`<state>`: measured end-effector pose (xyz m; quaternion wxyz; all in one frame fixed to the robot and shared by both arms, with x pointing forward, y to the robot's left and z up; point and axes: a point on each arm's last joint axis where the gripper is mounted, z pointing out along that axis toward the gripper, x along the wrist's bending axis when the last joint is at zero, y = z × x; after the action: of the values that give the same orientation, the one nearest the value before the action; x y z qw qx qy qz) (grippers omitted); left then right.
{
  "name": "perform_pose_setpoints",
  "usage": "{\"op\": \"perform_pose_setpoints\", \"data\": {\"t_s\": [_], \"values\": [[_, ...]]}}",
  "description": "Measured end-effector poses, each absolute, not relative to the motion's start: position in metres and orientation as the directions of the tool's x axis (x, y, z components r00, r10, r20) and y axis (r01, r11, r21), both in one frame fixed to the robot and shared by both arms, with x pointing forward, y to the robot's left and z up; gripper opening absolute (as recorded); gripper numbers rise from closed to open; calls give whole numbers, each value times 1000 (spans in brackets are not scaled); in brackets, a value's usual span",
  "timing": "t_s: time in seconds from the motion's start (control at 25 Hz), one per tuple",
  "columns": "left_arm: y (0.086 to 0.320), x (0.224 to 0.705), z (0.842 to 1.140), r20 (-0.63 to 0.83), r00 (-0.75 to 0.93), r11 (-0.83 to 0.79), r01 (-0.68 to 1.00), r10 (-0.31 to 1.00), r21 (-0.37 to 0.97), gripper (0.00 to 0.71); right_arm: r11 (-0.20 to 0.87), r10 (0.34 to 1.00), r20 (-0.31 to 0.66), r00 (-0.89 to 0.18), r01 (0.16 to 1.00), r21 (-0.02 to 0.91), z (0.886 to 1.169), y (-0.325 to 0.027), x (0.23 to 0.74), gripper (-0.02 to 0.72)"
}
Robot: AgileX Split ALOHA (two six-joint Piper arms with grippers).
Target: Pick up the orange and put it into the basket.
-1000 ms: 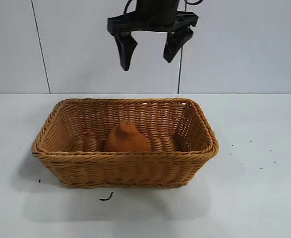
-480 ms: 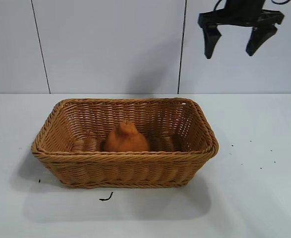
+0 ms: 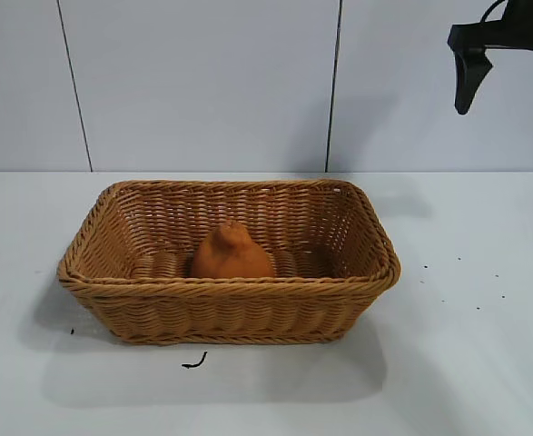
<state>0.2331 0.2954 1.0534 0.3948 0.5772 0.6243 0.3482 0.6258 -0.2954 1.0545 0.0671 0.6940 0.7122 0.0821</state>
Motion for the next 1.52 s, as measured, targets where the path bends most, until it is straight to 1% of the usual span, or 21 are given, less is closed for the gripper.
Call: {"op": "perform_pose_setpoints", "data": {"t_s": [0.12,0.24,0.36,0.4,0.52,0.68,0.8,0.88,0.96,1.04,1.2,1.24,1.28,1.32,1.36,1.52], "values": [[295,233,1053,-91,-22,91,446,996,890,692,28,999,19,-31,987,158,1052,-295,587,690],[295,233,1053,-91,-22,91,446,996,890,692,35,999,19,-37,991,126,1053,-296,545,690],[295,233,1053,-91,-22,91,446,996,890,692,35,999,19,-38,993,116,1055,-296,501,691],[295,233,1053,-91,-22,91,446,996,890,692,37,999,20,-39,994,105,1052,-296,487,692],[295,233,1053,-91,-22,91,446,996,890,692,53,998,17,-56,992,115,1046,-296,448,693],[295,233,1053,-91,-22,91,446,996,890,692,69,997,10,-72,980,187,1032,-296,404,693],[295,233,1053,-91,-22,91,446,996,890,692,68,997,4,-72,963,262,1021,-296,374,694],[295,233,1053,-91,-22,91,446,996,890,692,68,997,-1,-71,942,329,1017,-296,355,696],[295,233,1053,-91,-22,91,446,996,890,692,68,997,-6,-71,915,398,1020,-296,341,696],[295,233,1053,-90,-22,90,446,996,891,692,70,997,-15,-72,862,503,1031,-296,328,696],[295,233,1053,-90,-22,90,446,996,891,692,71,997,-30,-69,748,660,1045,-296,301,696],[295,233,1053,-90,-22,90,446,996,891,692,71,997,-30,-69,748,660,1045,-296,301,696],[295,233,1053,-90,-22,90,446,996,891,692,71,997,-32,-67,720,690,1048,-296,295,696],[295,233,1053,-90,-22,90,446,996,891,692,71,997,-35,-66,687,723,1050,-297,288,696],[295,233,1053,-90,-22,90,446,996,891,692,71,997,-41,-62,618,783,1054,-297,274,696],[295,233,1053,-90,-22,90,446,996,891,692,70,997,-49,-56,503,861,1057,-297,252,696]]}}
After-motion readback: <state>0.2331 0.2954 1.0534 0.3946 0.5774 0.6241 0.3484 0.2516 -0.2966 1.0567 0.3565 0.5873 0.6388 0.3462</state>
